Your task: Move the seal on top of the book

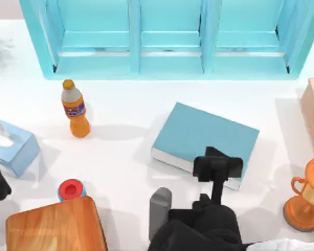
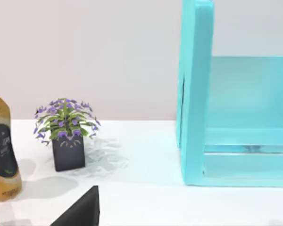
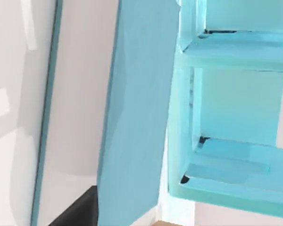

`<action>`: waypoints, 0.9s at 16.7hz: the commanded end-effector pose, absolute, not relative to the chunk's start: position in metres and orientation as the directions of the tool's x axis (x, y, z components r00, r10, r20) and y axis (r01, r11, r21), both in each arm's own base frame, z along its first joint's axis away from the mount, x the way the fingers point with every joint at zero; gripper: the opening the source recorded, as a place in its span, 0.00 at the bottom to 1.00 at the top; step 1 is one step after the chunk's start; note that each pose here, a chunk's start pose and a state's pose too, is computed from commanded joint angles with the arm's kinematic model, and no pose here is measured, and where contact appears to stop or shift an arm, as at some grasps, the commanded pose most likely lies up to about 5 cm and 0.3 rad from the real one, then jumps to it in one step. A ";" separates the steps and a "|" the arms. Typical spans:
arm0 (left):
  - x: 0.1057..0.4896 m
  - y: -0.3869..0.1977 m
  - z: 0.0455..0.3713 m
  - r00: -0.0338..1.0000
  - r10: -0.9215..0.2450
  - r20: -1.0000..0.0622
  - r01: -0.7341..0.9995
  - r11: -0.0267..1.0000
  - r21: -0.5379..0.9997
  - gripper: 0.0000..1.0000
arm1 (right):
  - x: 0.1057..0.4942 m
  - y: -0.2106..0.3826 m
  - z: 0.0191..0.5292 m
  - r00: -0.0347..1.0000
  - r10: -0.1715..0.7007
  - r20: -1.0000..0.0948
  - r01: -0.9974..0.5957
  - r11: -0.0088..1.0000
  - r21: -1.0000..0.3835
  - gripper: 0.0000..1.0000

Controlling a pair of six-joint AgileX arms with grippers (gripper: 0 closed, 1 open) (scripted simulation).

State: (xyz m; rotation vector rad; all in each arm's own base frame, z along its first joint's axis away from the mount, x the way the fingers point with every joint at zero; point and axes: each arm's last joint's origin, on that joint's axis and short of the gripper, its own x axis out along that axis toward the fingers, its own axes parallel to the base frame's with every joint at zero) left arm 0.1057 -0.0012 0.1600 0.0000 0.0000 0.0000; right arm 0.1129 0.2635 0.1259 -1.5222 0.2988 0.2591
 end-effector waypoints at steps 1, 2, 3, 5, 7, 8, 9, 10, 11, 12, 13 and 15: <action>0.106 -0.001 0.160 1.000 0.000 0.000 0.000 1.000 0.000 1.00 | 0.128 0.266 0.133 0.921 -0.036 -0.388 -0.387 0.049 -0.921 1.00; 0.106 -0.001 0.160 1.000 0.000 0.000 0.000 1.000 0.000 1.00 | 0.146 0.267 0.140 0.900 -0.058 -0.432 -0.429 0.066 -0.901 1.00; 0.106 -0.001 0.160 1.000 0.000 0.000 0.000 1.000 0.000 1.00 | 0.166 0.264 0.149 0.873 -0.085 -0.480 -0.473 0.089 -0.876 1.00; 0.106 -0.001 0.160 1.000 0.000 0.000 0.000 1.000 0.000 1.00 | 0.212 0.249 0.167 0.797 -0.150 -0.584 -0.565 0.155 -0.811 1.00; 0.106 -0.001 0.160 1.000 0.000 0.000 0.000 1.000 0.000 1.00 | 0.258 0.217 0.186 0.690 -0.216 -0.690 -0.640 0.261 -0.722 1.00; 0.106 -0.001 0.160 1.000 0.000 0.000 0.000 1.000 0.000 1.00 | 0.280 0.195 0.196 0.626 -0.244 -0.740 -0.664 0.330 -0.671 1.00; 0.106 -0.001 0.160 1.000 0.000 0.000 0.000 1.000 0.000 1.00 | 0.299 0.170 0.206 0.558 -0.264 -0.787 -0.675 0.408 -0.615 1.00; 0.106 -0.001 0.160 1.000 0.000 0.000 0.000 1.000 0.000 1.00 | 0.315 0.143 0.215 0.485 -0.276 -0.830 -0.671 0.491 -0.556 1.00; 0.106 -0.001 0.160 1.000 0.000 0.000 0.000 1.000 0.000 1.00 | 0.327 0.114 0.223 0.412 -0.278 -0.868 -0.652 0.576 -0.494 1.00; 0.106 -0.001 0.160 1.000 0.000 0.000 0.000 1.000 0.000 1.00 | 0.336 0.085 0.231 0.339 -0.271 -0.901 -0.617 0.659 -0.430 1.00; 0.106 -0.001 0.160 1.000 0.000 0.000 0.000 1.000 0.000 1.00 | 0.342 0.057 0.237 0.269 -0.254 -0.929 -0.568 0.738 -0.366 1.00; 0.106 -0.001 0.160 1.000 0.000 0.000 0.000 1.000 0.000 1.00 | 0.346 0.005 0.247 0.149 -0.198 -0.969 -0.434 0.867 -0.244 1.00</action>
